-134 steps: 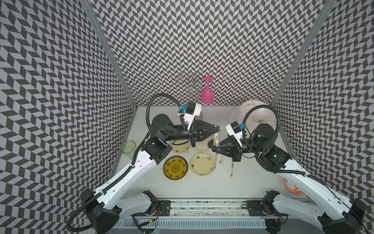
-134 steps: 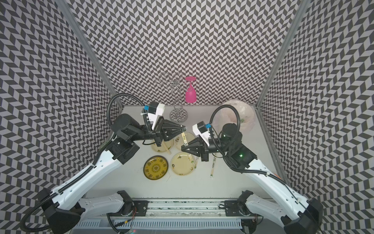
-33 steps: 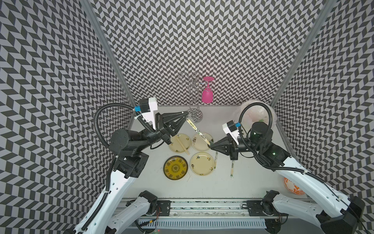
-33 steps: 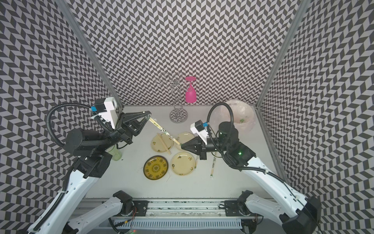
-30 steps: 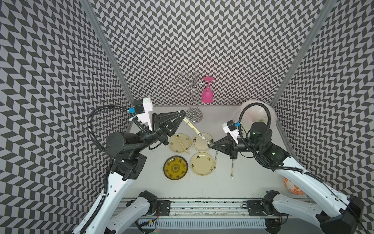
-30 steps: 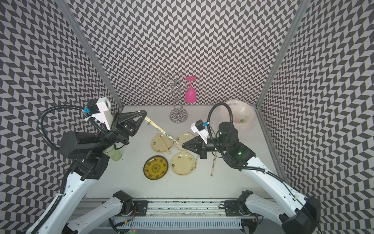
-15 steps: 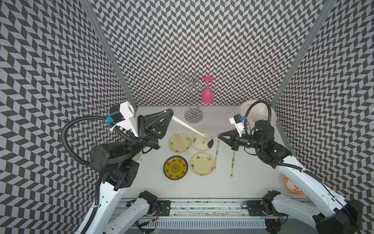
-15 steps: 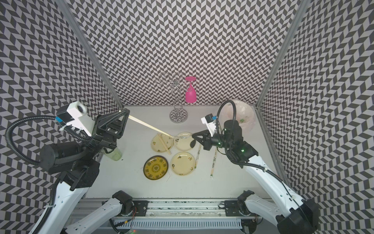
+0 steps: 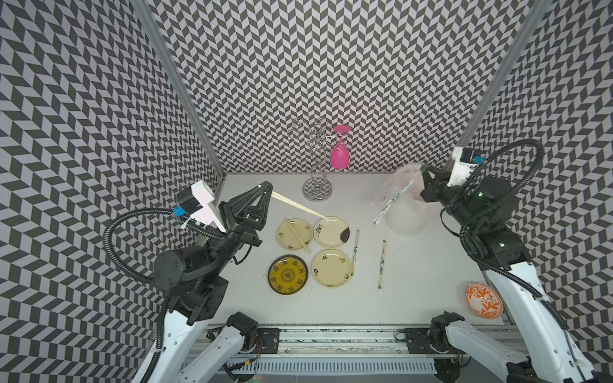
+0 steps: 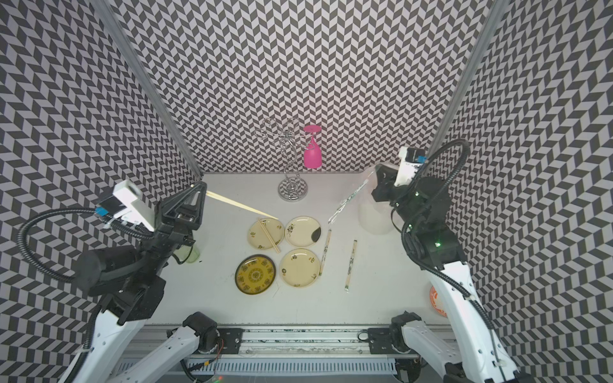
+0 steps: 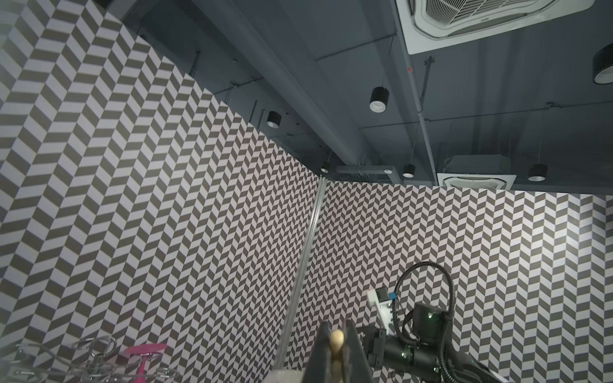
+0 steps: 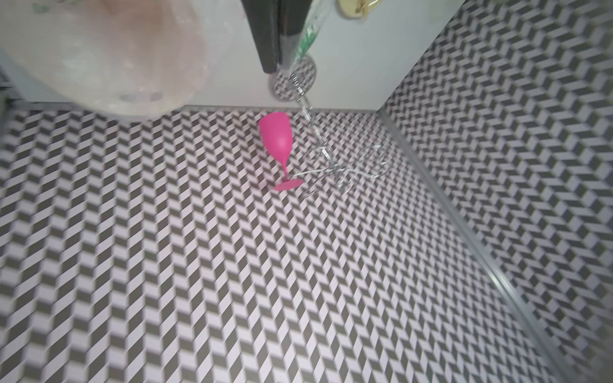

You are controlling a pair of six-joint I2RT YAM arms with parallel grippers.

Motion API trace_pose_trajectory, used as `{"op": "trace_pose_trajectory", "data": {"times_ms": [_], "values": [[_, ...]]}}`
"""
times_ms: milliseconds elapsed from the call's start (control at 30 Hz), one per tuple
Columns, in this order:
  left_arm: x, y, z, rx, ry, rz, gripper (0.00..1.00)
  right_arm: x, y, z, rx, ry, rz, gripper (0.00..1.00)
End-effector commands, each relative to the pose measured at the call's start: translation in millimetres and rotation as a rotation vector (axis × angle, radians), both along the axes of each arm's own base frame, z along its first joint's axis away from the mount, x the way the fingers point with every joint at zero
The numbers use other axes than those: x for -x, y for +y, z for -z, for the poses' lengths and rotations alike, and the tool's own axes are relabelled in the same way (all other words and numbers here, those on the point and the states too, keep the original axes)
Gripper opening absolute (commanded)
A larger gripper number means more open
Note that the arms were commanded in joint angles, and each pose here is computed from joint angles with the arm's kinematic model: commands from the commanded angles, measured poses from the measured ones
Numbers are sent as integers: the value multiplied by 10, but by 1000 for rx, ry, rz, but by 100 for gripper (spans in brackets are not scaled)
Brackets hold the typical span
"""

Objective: Remove the packaging of disposable chopsticks
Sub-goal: Place the packet bag in the trash bin.

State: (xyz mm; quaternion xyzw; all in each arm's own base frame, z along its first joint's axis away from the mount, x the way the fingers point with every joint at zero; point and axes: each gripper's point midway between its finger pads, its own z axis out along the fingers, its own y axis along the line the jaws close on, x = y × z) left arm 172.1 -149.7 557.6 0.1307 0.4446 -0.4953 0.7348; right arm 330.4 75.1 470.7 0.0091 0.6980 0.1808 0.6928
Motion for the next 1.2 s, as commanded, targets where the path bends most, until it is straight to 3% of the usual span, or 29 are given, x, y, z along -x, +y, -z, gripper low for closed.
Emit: {"op": "trace_pose_trajectory", "data": {"times_ms": [0, 467, 767, 933, 1033, 1167], "values": [[-78, -72, 67, 17, 29, 50, 0, -171, -559, -32, 113, 16, 308, 0], [-178, -198, 420, -18, 101, 101, 0, -1059, -1503, 251, 362, 137, 704, 0], [-205, -256, 527, -42, 114, 119, 0, -982, -1917, 455, 393, 190, 859, 0], [-210, -261, 565, -38, 113, 123, 0, -949, -1986, 428, 426, 206, 896, 0], [-217, -267, 600, -35, 113, 128, 0, -967, -1860, 463, 433, 183, 824, 0], [-237, -279, 643, -38, 116, 128, 0, -1087, -1570, 796, 528, 235, 764, 0]]}}
